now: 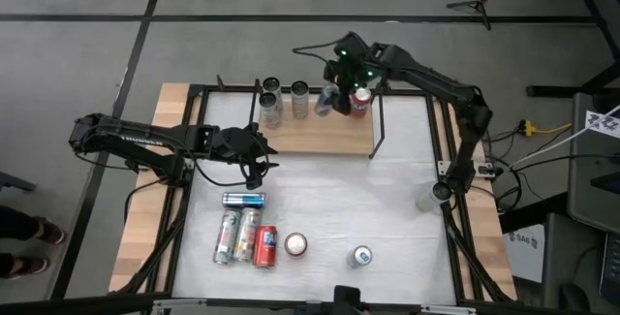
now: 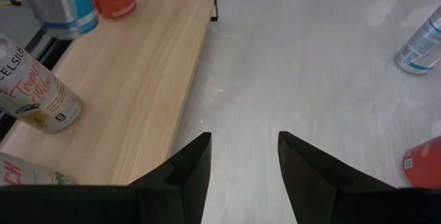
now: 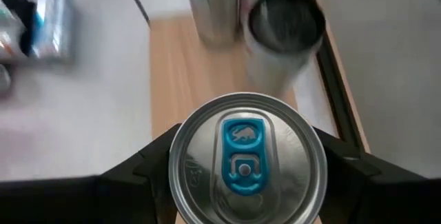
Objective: Place canned beverage on shelf
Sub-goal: Put the top right blue soda can on the shelf
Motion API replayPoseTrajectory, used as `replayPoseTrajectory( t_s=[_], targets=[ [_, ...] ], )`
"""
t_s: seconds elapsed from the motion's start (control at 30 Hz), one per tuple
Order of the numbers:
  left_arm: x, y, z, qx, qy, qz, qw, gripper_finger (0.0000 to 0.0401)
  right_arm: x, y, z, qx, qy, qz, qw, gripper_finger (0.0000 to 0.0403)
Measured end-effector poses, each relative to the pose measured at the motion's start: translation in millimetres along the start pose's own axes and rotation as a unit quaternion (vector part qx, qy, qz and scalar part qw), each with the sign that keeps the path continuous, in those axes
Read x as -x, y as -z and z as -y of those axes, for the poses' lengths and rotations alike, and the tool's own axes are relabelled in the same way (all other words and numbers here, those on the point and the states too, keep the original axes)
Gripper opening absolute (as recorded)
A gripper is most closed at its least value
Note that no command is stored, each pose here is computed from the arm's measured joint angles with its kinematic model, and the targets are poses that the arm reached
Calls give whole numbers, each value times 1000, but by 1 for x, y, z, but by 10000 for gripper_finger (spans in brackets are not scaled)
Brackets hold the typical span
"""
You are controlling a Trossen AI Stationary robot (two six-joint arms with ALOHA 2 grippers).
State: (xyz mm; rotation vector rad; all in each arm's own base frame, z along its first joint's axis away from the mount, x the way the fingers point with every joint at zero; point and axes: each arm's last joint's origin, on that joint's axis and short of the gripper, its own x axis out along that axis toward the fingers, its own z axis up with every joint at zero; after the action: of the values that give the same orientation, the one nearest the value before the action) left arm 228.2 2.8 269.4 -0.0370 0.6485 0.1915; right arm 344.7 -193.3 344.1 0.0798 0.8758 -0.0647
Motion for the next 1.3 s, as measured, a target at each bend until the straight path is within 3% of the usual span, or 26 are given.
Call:
replayPoseTrajectory(
  t_s=[0.17, 0.47, 1.3],
  targets=[
    [0, 0, 0, 0, 0, 1, 1000, 158, -5, -8, 7, 23, 25, -46, 998, 239],
    [0, 0, 0, 0, 0, 2, 1000, 158, -43, 0, 25, 46, 6, -81, 996, 239],
    [0, -1, 0, 1, 0, 3, 1000, 158, -75, 6, 44, 48, -31, -58, 997, 239]
  ],
)
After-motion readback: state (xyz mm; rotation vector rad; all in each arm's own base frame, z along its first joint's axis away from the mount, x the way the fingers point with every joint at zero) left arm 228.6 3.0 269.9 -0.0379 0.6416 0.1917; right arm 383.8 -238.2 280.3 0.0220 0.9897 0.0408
